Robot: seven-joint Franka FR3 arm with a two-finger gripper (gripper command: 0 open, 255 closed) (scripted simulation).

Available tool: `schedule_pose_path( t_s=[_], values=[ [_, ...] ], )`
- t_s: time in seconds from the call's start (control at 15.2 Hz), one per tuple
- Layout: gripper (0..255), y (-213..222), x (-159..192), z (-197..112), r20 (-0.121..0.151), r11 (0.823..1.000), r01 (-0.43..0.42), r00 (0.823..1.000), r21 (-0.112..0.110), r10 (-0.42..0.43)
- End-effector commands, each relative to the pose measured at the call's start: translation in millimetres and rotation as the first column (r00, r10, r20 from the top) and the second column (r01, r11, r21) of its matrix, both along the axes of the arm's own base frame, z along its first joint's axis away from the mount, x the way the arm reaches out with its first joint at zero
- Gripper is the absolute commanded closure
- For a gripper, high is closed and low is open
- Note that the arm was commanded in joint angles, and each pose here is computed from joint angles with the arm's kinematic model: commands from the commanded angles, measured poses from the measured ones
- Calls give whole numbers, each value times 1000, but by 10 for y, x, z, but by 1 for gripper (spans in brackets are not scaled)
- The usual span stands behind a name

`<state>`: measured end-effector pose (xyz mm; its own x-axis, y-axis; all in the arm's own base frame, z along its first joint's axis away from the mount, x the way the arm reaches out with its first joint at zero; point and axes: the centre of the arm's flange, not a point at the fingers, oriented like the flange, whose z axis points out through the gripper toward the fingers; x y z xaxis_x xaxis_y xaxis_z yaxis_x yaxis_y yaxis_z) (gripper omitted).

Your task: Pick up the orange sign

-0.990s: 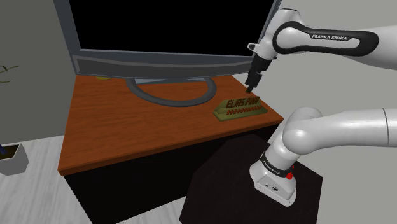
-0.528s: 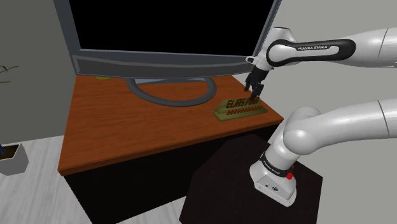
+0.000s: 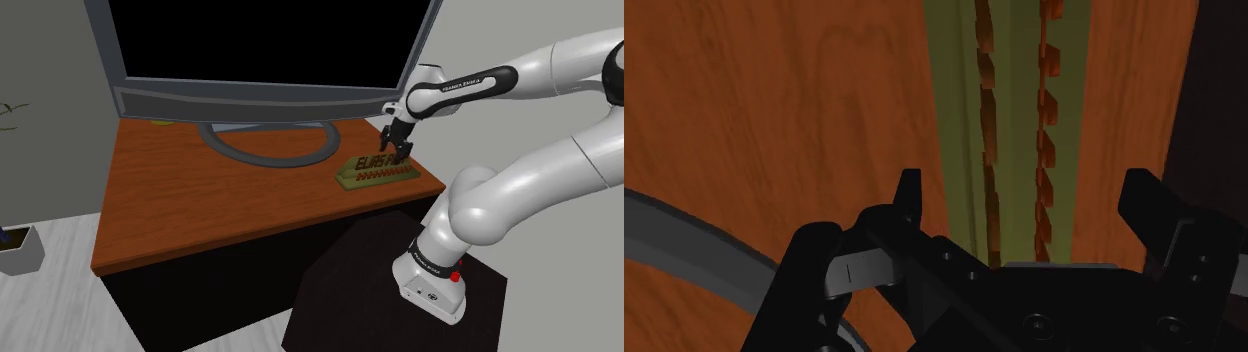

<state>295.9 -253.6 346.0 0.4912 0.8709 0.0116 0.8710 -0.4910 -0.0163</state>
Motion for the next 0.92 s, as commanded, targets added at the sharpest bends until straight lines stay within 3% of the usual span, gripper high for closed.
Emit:
schedule_pose_path(
  t_s=[0.0, 0.46, 0.53, 0.86],
  values=[
    [0, -41, 22, -112, -1, 1000, -18, 1000, -3, 18],
    [0, -41, 21, -406, -1, 1000, -18, 1000, -4, 18],
    [255, -41, 18, -410, -1, 1000, -18, 1000, -4, 18],
    [255, -44, 16, -413, -1, 1000, -18, 1000, -4, 18]
  ],
)
